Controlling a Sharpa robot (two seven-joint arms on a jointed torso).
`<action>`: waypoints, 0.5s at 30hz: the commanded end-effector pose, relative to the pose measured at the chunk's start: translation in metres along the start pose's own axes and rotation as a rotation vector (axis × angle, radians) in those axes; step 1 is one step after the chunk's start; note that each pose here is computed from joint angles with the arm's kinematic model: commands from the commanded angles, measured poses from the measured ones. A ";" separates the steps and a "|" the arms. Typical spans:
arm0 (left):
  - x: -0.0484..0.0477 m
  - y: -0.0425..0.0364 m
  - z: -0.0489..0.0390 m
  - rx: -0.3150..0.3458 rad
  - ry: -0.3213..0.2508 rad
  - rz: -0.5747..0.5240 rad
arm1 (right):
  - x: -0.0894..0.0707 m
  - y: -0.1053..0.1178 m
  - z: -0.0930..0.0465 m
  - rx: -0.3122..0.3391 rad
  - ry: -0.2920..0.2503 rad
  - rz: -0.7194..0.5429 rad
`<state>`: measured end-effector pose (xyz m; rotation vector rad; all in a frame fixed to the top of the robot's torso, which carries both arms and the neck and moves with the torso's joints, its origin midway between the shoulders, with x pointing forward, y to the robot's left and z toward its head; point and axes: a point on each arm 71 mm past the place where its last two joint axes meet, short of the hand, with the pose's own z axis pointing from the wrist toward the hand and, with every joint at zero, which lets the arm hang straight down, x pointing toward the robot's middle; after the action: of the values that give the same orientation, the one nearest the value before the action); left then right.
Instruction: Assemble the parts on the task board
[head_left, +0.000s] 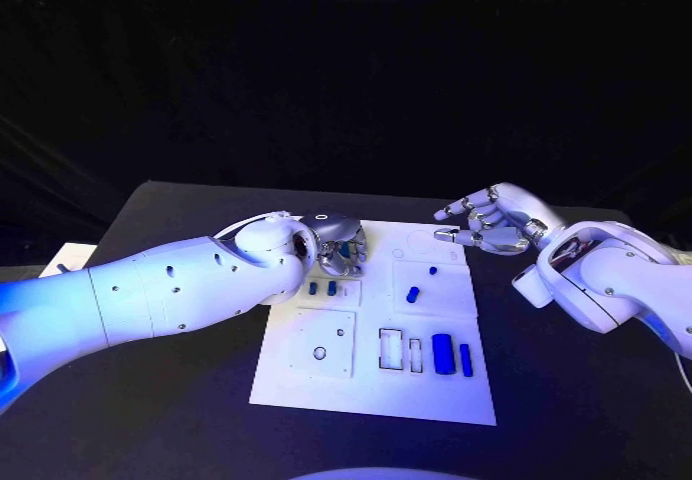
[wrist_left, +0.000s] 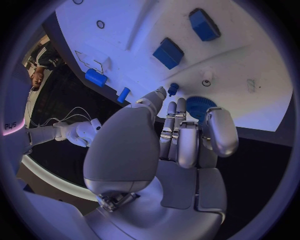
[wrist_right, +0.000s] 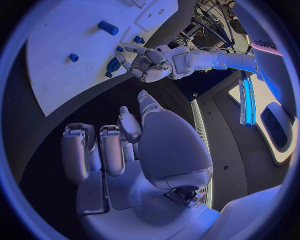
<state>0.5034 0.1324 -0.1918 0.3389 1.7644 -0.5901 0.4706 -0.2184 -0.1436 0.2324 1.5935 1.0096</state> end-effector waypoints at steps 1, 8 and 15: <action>0.0037 -0.0013 0.0013 -0.003 0.035 0.033 | 0.002 0.001 0.000 -0.009 0.015 -0.006; 0.0074 -0.0009 0.0031 -0.003 0.040 0.035 | 0.002 0.001 0.001 -0.010 0.017 -0.006; 0.0095 -0.0018 0.0044 -0.001 0.043 0.034 | 0.003 0.001 0.001 -0.010 0.019 -0.005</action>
<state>0.5043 0.1296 -0.1997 0.3623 1.7867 -0.5664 0.4710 -0.2168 -0.1440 0.2306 1.5954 1.0125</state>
